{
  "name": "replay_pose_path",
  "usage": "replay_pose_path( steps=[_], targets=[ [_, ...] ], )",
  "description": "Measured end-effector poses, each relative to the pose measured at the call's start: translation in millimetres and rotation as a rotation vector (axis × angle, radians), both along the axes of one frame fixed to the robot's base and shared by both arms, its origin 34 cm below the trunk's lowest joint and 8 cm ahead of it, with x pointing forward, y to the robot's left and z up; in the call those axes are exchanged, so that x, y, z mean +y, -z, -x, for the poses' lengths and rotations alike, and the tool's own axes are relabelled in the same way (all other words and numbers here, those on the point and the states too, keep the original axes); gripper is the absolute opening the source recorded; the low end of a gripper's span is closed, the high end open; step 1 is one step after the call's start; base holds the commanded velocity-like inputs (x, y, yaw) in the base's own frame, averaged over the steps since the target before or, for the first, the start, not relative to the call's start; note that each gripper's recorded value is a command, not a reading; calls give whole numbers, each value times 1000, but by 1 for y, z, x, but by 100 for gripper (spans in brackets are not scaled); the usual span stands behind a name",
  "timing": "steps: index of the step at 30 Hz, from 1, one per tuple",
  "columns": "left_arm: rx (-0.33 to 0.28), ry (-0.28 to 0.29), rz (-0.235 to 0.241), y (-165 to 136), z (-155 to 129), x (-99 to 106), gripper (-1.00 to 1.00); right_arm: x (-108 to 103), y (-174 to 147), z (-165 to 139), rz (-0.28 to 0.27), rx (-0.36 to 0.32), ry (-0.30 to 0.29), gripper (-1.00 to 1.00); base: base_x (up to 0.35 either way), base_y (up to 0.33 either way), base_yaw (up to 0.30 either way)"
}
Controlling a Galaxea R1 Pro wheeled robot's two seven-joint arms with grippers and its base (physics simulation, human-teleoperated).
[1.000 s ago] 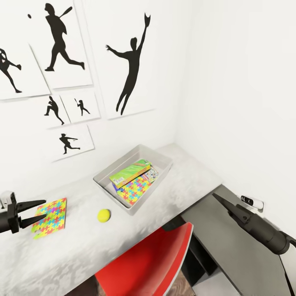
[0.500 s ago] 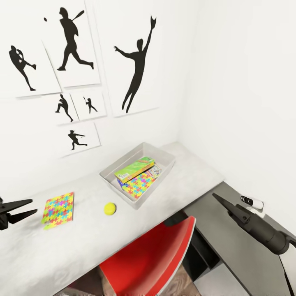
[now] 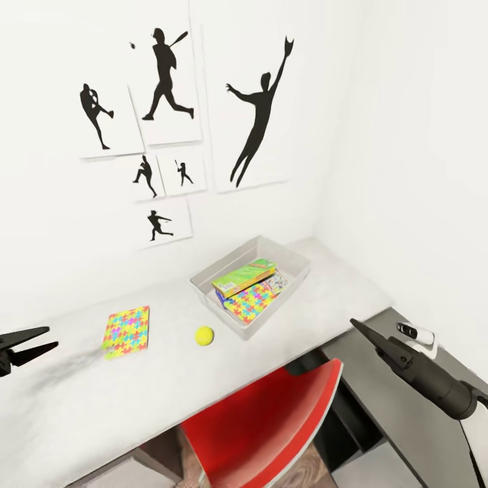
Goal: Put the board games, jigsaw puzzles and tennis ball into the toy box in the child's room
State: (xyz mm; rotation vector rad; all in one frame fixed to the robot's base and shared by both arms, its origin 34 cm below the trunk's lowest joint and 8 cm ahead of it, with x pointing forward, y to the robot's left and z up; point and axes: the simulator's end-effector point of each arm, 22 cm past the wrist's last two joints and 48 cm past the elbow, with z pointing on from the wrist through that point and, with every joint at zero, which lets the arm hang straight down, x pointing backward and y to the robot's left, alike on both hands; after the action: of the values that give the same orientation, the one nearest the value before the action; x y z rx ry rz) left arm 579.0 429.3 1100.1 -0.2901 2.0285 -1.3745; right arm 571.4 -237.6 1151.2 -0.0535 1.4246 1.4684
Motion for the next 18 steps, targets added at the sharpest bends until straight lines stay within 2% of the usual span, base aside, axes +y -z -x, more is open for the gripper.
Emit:
replay_pose_path(
  steps=[12,18],
  targets=[
    [-15,0,-2,-7,2,0,100,0,-6,2,0,-14,-1,100,-42,19,209],
    [-23,0,-1,-10,2,0,100,0,-9,3,0,-20,0,100,-149,70,209]
  ],
)
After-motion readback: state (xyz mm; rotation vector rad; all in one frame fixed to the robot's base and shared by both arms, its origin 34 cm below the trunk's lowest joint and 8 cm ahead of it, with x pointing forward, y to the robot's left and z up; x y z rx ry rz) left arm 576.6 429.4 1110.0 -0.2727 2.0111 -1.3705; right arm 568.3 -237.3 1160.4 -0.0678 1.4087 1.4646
